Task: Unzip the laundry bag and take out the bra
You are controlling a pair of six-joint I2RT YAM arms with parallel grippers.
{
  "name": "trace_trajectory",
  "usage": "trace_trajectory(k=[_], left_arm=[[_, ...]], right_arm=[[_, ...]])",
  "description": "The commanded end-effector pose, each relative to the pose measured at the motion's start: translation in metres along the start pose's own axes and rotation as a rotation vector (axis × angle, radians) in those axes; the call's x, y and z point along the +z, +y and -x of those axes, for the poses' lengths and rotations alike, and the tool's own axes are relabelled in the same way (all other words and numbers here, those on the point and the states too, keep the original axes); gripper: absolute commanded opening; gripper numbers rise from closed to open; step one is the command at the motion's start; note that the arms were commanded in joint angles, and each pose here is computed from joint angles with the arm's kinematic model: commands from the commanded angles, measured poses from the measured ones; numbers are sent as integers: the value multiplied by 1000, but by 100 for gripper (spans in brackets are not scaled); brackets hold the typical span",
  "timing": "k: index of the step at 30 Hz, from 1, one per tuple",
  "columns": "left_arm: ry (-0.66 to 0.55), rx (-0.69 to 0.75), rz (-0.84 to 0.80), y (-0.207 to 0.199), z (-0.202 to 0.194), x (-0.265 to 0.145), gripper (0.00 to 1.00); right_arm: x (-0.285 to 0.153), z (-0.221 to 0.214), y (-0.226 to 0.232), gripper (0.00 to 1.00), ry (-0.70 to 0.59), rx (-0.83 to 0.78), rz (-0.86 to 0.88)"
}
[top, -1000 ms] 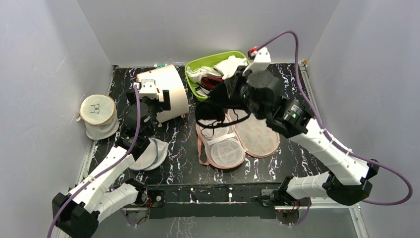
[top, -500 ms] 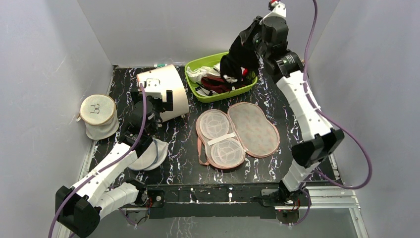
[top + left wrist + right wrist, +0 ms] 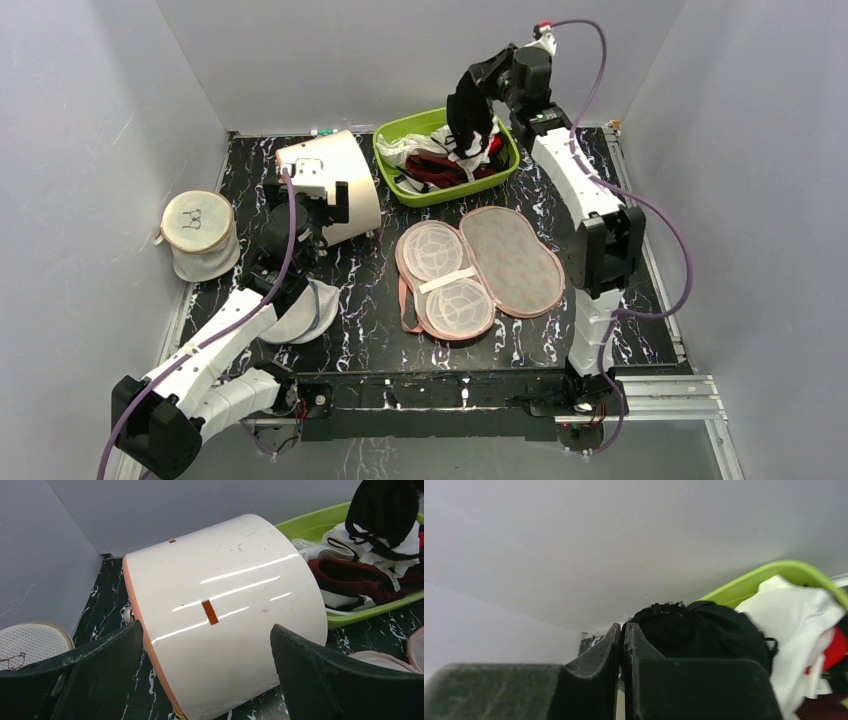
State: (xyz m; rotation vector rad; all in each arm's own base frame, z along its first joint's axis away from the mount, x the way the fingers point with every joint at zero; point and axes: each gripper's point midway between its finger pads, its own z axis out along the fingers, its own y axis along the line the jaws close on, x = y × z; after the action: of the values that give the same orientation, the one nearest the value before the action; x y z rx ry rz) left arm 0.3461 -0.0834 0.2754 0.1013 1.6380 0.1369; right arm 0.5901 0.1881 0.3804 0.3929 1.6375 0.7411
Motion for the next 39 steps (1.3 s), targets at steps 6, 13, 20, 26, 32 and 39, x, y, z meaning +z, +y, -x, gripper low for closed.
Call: trace_trajectory(k=[6, 13, 20, 26, 32, 39], left_arm=[[-92, -44, 26, 10, 32, -5, 98], [-97, -50, 25, 11, 34, -7, 98], [-99, -51, 23, 11, 34, -7, 98], [-96, -49, 22, 10, 33, -6, 98], [-94, -48, 18, 9, 33, -6, 98], [-94, -48, 17, 9, 33, -5, 98]], right_arm=[[41, -63, 44, 0, 109, 508, 341], [41, -89, 64, 0, 165, 603, 383], [34, -139, -19, 0, 187, 590, 156], [36, -171, -82, 0, 221, 478, 16], [48, -177, -122, 0, 225, 244, -131], [51, -189, -150, 0, 270, 68, -215]])
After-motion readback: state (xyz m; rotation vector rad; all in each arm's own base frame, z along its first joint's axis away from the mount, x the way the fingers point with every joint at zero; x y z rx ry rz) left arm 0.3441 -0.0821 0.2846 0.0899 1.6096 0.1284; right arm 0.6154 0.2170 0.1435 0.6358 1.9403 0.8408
